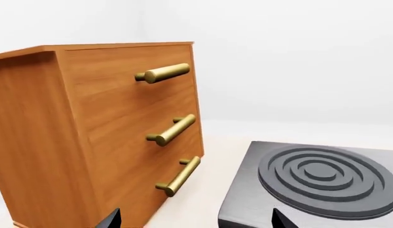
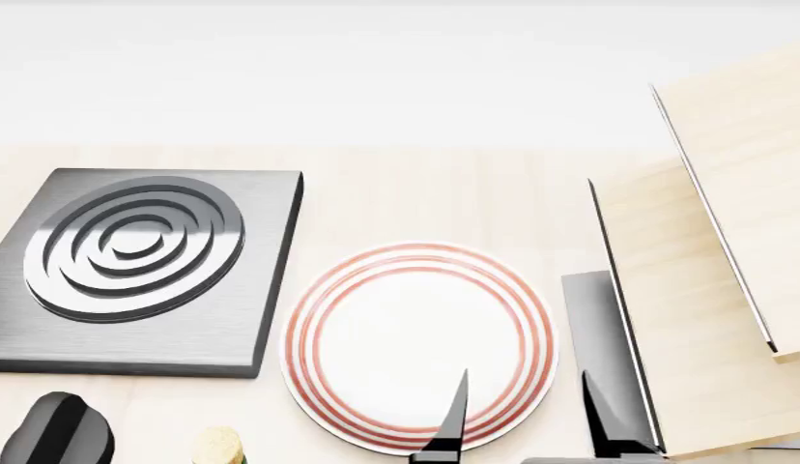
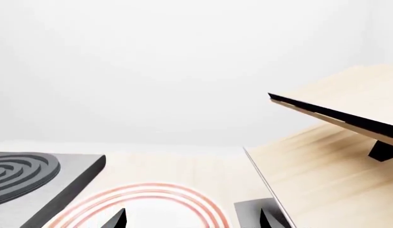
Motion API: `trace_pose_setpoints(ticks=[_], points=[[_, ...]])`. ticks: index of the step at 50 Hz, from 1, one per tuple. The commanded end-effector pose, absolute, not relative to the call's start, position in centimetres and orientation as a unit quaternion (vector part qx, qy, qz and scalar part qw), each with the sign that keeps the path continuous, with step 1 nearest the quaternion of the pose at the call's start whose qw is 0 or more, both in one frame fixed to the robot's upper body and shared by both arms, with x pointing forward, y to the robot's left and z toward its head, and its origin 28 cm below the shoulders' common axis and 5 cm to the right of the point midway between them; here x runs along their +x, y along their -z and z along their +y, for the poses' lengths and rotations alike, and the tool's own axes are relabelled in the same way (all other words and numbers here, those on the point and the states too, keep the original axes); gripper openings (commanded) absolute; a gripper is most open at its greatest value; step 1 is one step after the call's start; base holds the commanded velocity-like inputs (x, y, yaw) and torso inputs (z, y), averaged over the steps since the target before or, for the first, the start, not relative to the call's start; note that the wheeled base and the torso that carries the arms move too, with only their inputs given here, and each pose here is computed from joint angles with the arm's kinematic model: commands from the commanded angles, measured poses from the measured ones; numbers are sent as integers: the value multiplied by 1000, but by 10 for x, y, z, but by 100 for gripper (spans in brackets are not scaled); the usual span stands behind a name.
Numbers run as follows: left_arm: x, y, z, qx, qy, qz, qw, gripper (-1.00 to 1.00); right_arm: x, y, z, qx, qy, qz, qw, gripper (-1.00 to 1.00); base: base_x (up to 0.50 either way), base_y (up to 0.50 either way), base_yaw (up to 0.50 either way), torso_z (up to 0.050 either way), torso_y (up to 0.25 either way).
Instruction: Pick up the akita bowl and put it on the plate.
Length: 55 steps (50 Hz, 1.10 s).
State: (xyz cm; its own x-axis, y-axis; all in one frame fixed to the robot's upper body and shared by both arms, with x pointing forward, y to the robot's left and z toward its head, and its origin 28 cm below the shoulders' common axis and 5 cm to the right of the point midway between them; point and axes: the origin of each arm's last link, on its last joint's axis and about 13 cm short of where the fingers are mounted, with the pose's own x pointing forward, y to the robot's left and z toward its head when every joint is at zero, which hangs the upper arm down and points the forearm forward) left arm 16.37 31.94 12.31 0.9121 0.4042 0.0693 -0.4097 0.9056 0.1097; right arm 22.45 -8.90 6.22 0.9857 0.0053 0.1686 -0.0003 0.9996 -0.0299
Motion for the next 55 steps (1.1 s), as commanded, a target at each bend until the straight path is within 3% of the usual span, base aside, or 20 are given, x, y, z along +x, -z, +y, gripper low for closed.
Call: trace_pose_setpoints(ticks=[1,13,55], points=[[163,-126,324,70,-217,-13,974,100,226,-60,-88,-15,-2,-81,997,100,0,0,0,0,0],[164,-122,324,88,-186,35,978,100,228,-58,-88,-15,-1,-76,997,100,0,0,0,0,0],[159,-117,328,78,-169,57,981,100,230,-54,-89,-15,3,-72,997,100,0,0,0,0,0]])
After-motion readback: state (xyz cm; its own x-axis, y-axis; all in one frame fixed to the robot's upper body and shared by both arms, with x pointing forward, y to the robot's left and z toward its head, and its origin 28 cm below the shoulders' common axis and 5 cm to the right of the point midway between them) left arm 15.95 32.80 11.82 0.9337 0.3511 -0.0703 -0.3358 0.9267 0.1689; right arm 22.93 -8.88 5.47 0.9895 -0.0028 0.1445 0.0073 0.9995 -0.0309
